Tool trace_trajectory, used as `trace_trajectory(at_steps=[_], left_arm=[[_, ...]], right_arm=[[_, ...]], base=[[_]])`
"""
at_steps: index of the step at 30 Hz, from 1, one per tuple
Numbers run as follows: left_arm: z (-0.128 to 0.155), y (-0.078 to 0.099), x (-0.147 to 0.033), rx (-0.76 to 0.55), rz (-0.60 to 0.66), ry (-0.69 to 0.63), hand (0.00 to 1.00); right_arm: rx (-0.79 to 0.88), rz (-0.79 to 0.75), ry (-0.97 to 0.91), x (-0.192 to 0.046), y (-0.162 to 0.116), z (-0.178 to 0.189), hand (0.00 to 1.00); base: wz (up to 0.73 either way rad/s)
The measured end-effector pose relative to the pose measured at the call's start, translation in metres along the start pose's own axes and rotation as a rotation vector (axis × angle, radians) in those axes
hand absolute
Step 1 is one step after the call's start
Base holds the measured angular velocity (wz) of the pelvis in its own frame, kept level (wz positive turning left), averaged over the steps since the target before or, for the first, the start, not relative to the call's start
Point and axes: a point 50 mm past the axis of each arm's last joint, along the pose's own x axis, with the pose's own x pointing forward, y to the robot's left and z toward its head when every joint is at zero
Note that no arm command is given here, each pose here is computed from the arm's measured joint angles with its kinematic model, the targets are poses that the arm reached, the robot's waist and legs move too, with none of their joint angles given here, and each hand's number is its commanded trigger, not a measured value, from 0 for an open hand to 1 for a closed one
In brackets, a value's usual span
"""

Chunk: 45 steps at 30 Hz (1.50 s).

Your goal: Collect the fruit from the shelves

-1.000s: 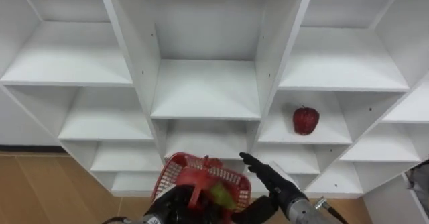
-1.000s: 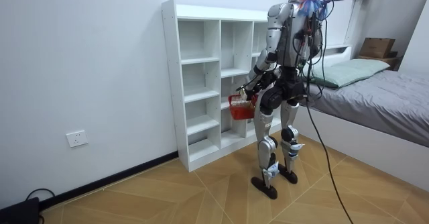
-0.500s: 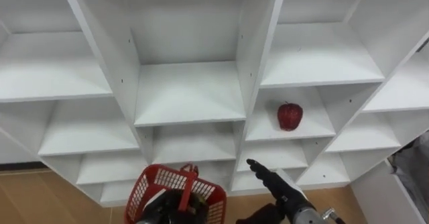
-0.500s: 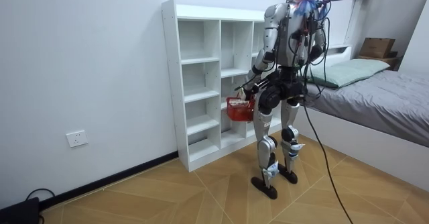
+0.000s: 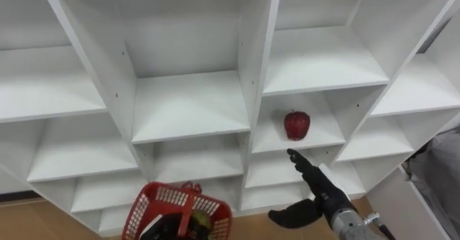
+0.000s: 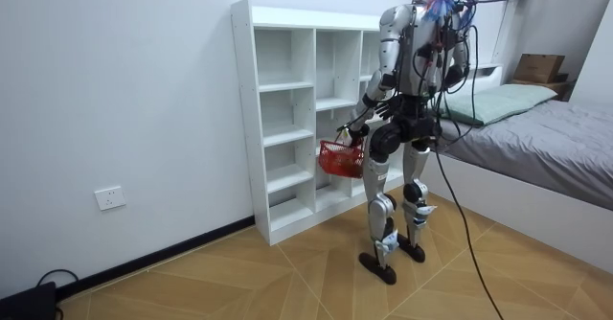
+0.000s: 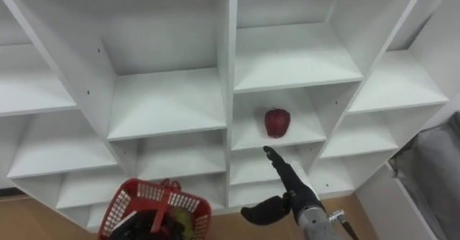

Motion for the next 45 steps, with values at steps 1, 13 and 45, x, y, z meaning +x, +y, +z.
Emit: trace_trajectory(at_steps=[1, 13, 45], left_arm=[[-0.002, 0.001, 0.0, -0.003, 0.005, 0.007, 1.0], [-0.011, 0.013, -0.005, -0.042, 0.061, 0.038, 1.0], [-0.01, 0.011, -0.006, -0.044, 0.044, 0.024, 1.0]], right_arm=[[0.0, -0.005, 0.0, 0.0, 0.0, 0.0, 0.0], [0.035, -0.19, -0.044, 0.001, -0.029, 0.01, 0.0], [0.062, -0.303, -0.103, 0.01, -0.043, 0.028, 0.0]], base=[[0.0], [0.0], [0.0]])
